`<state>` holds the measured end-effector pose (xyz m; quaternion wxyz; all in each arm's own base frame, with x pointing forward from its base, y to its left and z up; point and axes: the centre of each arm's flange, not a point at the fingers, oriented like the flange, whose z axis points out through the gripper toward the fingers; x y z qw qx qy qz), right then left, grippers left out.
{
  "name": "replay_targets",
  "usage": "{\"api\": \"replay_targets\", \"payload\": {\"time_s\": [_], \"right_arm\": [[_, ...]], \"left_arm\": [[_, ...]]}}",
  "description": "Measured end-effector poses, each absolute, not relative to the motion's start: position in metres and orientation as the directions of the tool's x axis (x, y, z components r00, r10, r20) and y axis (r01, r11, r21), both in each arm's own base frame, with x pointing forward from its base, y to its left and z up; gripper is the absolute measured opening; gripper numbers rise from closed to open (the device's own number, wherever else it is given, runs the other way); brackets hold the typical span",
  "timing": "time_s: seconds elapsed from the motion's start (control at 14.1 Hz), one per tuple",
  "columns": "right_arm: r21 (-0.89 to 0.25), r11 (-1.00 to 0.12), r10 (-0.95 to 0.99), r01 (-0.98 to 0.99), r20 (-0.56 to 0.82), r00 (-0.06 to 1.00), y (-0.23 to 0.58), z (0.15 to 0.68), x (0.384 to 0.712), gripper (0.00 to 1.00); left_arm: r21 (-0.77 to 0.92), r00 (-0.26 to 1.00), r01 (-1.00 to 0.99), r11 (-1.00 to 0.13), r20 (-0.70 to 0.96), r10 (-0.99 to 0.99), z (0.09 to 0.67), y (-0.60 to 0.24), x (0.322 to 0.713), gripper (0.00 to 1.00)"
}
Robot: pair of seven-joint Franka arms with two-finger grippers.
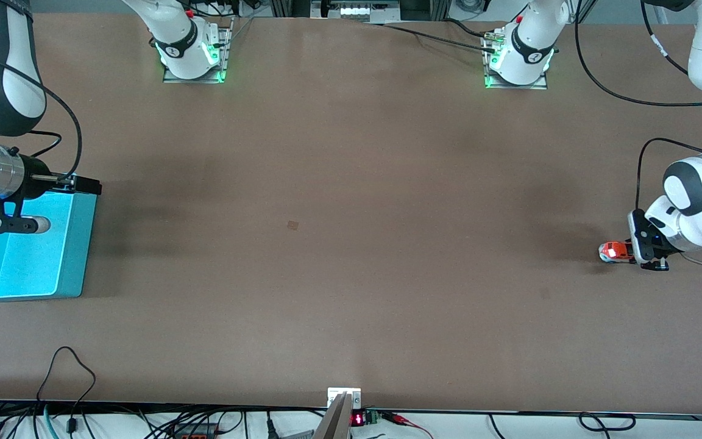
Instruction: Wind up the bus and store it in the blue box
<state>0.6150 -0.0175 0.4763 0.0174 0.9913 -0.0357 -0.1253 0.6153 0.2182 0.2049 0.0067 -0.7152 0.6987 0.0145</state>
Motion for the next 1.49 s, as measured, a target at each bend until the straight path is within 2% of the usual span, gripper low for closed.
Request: {"api": "replay_targets", "payload": {"time_s": [0.14, 0.21, 0.57, 1.0, 1.49], "right_arm": [[0.043, -0.997, -0.075, -0.067, -0.248, 0.966, -0.018, 0.476, 0.615, 1.0], [0.043, -0.997, -0.075, -0.067, -0.248, 0.966, -0.018, 0.476, 0.615, 1.0], [0.044, -0.997, -0.079, -0.07, -0.249, 0.965, -0.02, 0.476, 0.615, 1.0], [0.043, -0.996, -0.085, -0.076, -0.25, 0.964, -0.024, 0.475, 0.615, 1.0], [0.043, -0.996, -0.086, -0.078, -0.252, 0.964, -0.025, 0.474, 0.615, 1.0]], "left_arm": [[0.011, 0.023, -1.0, -0.023, -0.03, -0.999, 0.205, 0.218, 0.615, 0.5], [0.012, 0.023, -1.0, -0.023, -0.029, -0.999, 0.203, 0.218, 0.615, 0.55], [0.028, 0.021, -0.999, -0.022, -0.023, -1.0, 0.211, 0.218, 0.623, 0.99], [0.115, 0.046, -0.992, -0.045, 0.003, -0.999, 0.255, 0.215, 0.623, 1.0], [0.177, 0.17, -0.97, -0.168, -0.002, -0.985, 0.324, 0.203, 0.61, 1.0]]}}
